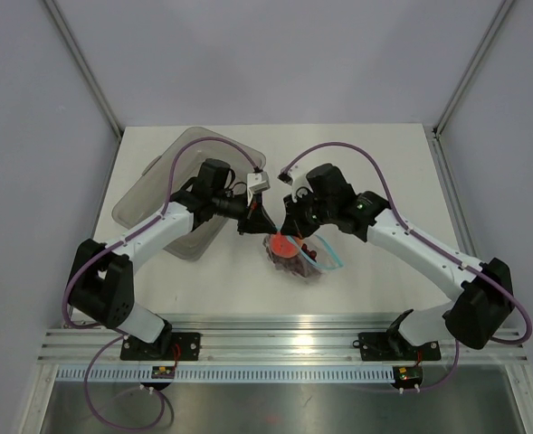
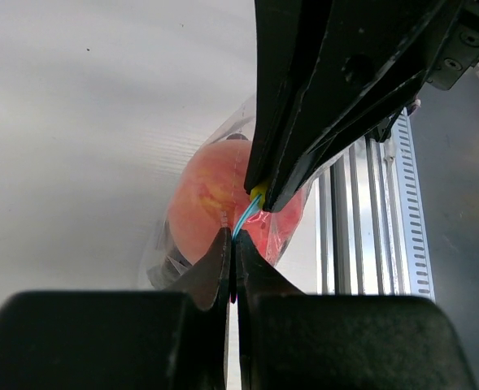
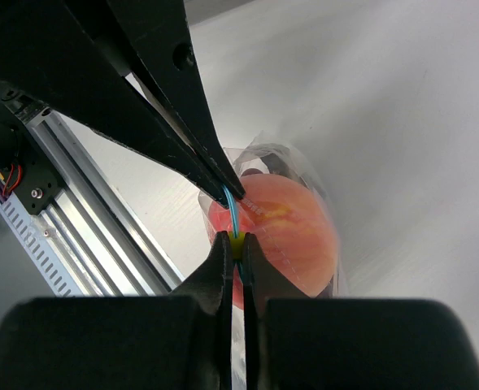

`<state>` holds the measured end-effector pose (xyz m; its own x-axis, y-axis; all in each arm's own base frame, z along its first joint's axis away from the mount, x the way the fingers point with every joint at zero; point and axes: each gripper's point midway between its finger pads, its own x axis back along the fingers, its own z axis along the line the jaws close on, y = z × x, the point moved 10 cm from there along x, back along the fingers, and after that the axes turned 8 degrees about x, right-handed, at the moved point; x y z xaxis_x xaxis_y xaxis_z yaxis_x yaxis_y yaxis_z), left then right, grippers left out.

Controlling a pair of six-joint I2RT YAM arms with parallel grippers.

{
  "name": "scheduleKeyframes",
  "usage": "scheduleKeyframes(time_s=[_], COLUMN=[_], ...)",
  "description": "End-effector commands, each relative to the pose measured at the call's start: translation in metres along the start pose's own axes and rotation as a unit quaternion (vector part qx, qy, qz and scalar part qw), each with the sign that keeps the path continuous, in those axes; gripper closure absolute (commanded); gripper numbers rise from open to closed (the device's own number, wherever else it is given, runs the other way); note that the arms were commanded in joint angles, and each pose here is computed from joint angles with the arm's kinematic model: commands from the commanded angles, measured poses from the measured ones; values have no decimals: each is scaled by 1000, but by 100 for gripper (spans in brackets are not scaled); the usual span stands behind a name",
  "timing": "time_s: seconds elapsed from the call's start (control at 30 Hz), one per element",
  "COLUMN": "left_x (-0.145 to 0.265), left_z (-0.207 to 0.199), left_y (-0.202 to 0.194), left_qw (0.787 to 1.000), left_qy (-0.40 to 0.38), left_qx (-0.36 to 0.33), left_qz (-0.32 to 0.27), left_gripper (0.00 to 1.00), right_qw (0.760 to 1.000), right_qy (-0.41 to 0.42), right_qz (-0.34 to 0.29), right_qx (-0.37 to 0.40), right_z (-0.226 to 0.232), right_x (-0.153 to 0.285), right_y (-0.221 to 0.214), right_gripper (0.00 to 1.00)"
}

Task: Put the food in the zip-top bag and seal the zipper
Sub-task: Zip the zipper food storage bag at the center of the board.

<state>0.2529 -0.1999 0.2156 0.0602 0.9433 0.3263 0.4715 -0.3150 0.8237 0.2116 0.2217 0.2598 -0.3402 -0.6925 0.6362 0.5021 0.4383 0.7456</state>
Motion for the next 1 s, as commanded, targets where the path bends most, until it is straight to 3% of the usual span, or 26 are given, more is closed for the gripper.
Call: scheduleKeyframes(time_s=[0.0, 0.6, 0.97], left_x=[12, 14, 14], left_z=[27, 37, 37], left_y=[-4, -4, -1], left_qw=[996, 992, 992], left_qy=[92, 123, 124], left_qx=[7, 21, 15], left_qz=[3, -6, -11], left_gripper=[100, 100, 100], right_qw=[1000, 997, 988], right_qy=[-16, -73, -148], right_qz=[-19, 22, 24], right_qx=[5, -4, 43], right_z=[5, -2, -4], right_x=[28, 33, 28], right_y=[3, -27, -44], right_gripper=[100, 100, 100])
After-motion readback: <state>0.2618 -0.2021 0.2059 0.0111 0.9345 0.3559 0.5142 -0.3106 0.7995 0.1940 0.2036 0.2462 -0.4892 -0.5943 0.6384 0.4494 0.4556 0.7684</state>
